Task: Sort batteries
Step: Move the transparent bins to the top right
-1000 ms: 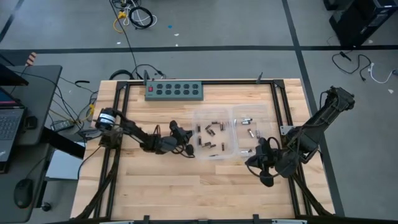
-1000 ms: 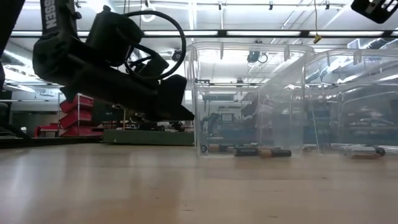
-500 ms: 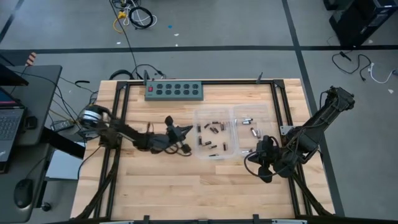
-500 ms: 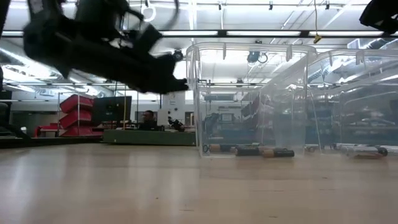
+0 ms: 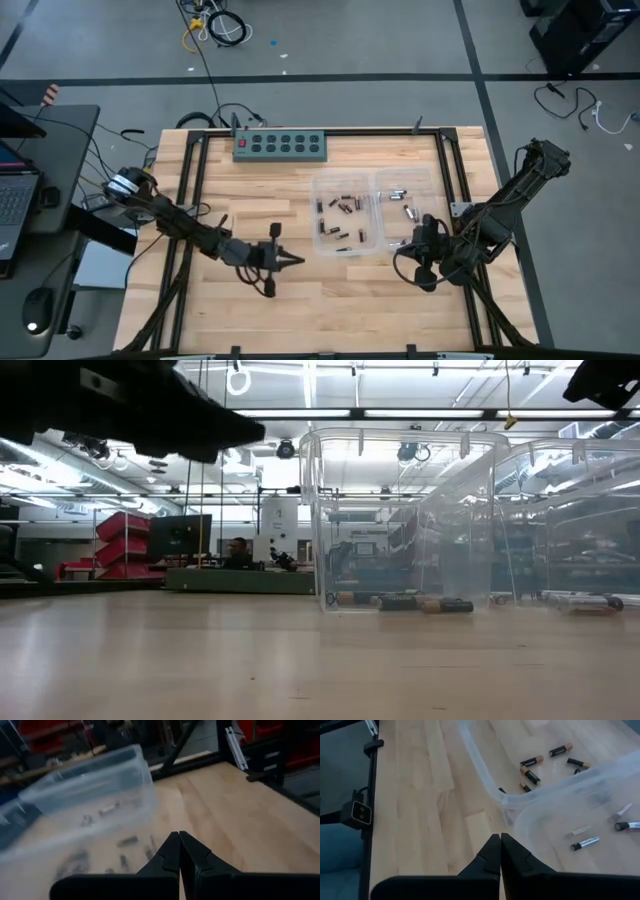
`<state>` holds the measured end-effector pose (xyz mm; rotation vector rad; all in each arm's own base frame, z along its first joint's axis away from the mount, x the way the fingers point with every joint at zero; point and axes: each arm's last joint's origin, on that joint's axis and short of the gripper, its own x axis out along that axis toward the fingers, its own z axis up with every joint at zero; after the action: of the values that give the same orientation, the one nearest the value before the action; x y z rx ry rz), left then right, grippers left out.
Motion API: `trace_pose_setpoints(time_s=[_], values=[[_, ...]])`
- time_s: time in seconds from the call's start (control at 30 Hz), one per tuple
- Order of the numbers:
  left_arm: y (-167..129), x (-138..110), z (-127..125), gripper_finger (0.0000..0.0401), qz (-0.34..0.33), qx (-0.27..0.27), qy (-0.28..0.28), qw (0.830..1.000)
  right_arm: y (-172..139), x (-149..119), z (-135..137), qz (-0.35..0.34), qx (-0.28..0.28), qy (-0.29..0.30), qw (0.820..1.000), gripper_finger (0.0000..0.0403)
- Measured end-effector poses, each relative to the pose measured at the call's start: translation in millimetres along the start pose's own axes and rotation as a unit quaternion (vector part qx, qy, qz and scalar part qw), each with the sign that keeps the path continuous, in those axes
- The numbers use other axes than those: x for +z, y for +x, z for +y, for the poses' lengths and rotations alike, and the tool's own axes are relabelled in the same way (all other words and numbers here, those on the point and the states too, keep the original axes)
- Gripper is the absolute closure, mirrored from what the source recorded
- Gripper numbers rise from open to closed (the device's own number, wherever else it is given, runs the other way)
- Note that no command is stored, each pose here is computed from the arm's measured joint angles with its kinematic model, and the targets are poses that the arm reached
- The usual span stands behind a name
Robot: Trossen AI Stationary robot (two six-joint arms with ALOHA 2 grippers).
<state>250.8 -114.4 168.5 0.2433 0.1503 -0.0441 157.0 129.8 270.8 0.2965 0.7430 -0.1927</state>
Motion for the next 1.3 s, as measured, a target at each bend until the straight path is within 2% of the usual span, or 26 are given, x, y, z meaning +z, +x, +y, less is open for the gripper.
trace_pose_setpoints(time_s=[0.1, 0.2, 0.4, 0.6, 0.8, 1.07, 1.3], values=[[3, -8, -2, 0.0401, 0.017, 0.008, -0.025, 1.0, 0, 0, 0, -0.003, -0.002, -0.005, 1.0, 0.0403], [10, -19, -7, 0.0401, 0.037, 0.017, -0.025, 0.999, 0, 1, -1, -0.021, -0.016, -0.013, 1.0, 0.0403], [28, -31, -27, 0.0401, 0.059, 0.002, -0.05, 0.997, 0, 3, -2, -0.039, -0.029, -0.022, 0.999, 0.0403], [30, -28, -31, 0.0401, 0.044, 0.012, -0.057, 0.997, 0, 3, -2, -0.041, -0.028, -0.016, 0.999, 0.0403], [35, -29, -20, 0.0401, 0.043, 0.039, -0.04, 0.998, 1, 5, -3, -0.042, -0.031, -0.013, 0.999, 0.0403], [43, -33, 3, 0.0401, 0.051, 0.077, -0.046, 0.995, 1, 4, -3, -0.039, -0.029, -0.015, 0.999, 0.0403], [49, -37, 24, 0.0401, 0.06, 0.131, -0.05, 0.988, 1, 4, -3, -0.037, -0.031, -0.021, 0.999, 0.0403]])
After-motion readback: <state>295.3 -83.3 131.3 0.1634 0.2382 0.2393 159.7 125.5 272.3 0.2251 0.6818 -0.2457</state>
